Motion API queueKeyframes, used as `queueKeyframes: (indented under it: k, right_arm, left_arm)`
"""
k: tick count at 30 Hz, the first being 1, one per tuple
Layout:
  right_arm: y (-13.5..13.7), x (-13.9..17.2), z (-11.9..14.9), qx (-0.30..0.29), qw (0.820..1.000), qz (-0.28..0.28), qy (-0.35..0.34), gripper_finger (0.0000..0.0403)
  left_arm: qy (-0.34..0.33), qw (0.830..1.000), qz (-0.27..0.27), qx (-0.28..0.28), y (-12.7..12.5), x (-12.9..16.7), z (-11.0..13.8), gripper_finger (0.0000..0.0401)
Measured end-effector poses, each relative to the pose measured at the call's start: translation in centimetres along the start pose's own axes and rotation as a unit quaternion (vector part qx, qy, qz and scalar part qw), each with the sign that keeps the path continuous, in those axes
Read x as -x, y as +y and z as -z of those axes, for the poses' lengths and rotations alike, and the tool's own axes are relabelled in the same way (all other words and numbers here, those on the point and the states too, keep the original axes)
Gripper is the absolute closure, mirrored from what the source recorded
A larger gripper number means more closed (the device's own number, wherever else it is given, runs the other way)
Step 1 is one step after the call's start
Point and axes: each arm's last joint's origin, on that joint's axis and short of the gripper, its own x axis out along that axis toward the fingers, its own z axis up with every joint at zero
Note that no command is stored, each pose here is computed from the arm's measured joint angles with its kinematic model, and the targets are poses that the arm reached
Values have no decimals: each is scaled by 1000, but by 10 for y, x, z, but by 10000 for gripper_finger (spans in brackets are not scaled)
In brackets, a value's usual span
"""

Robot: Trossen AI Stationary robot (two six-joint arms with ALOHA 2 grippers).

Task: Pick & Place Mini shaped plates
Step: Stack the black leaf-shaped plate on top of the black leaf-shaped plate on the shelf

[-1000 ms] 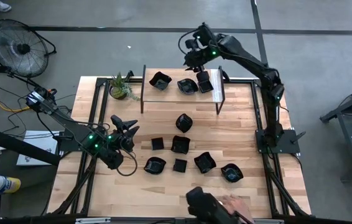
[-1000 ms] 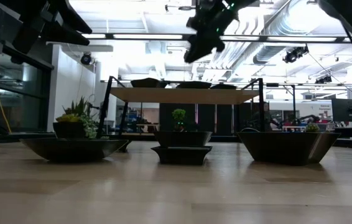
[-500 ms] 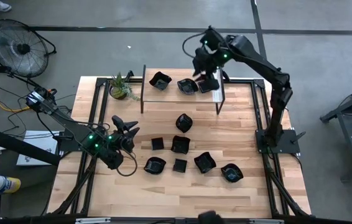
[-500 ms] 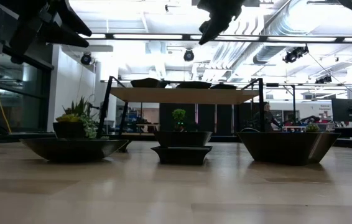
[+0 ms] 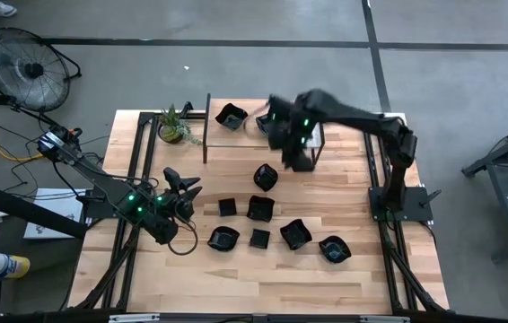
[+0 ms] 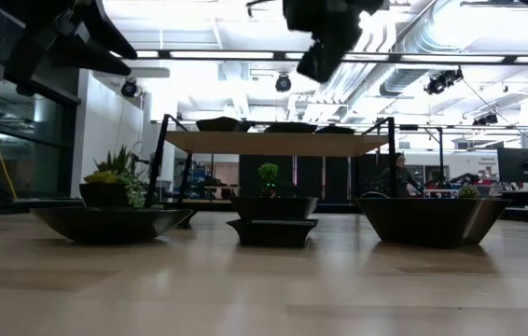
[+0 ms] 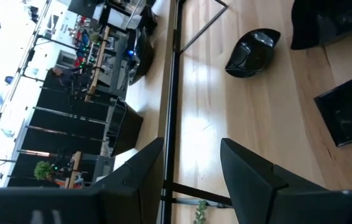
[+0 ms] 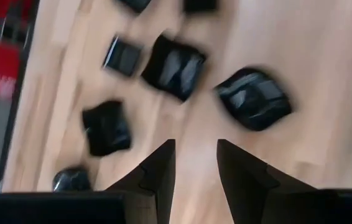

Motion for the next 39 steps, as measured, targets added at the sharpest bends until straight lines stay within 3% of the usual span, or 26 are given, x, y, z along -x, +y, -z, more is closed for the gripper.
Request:
queueKeyframes:
  k: [3,7,12,17,22,28,39]
  right_arm:
    - [10,-38,5,31,998,-14,55,290]
    - [17,-85,13,73,988,53,122,290]
    - [22,-128,24,164,956,155,186,290]
    - [26,-158,31,246,926,213,190,291]
    - [32,-177,32,313,898,253,180,291]
    - [35,-189,30,357,881,274,147,291]
    - [35,-192,28,367,888,255,109,291]
  left_arm:
    - [2,1000,1,-5,0,0,1,249]
    - [4,1000,7,-9,-1,0,2,249]
    - [4,1000,9,-9,-1,0,2,249]
    - [4,1000,9,-7,-1,0,2,249]
    - [3,1000,9,-6,-1,0,2,249]
    - [3,1000,10,-5,-1,0,2,249]
    - [3,1000,12,0,-1,0,2,249]
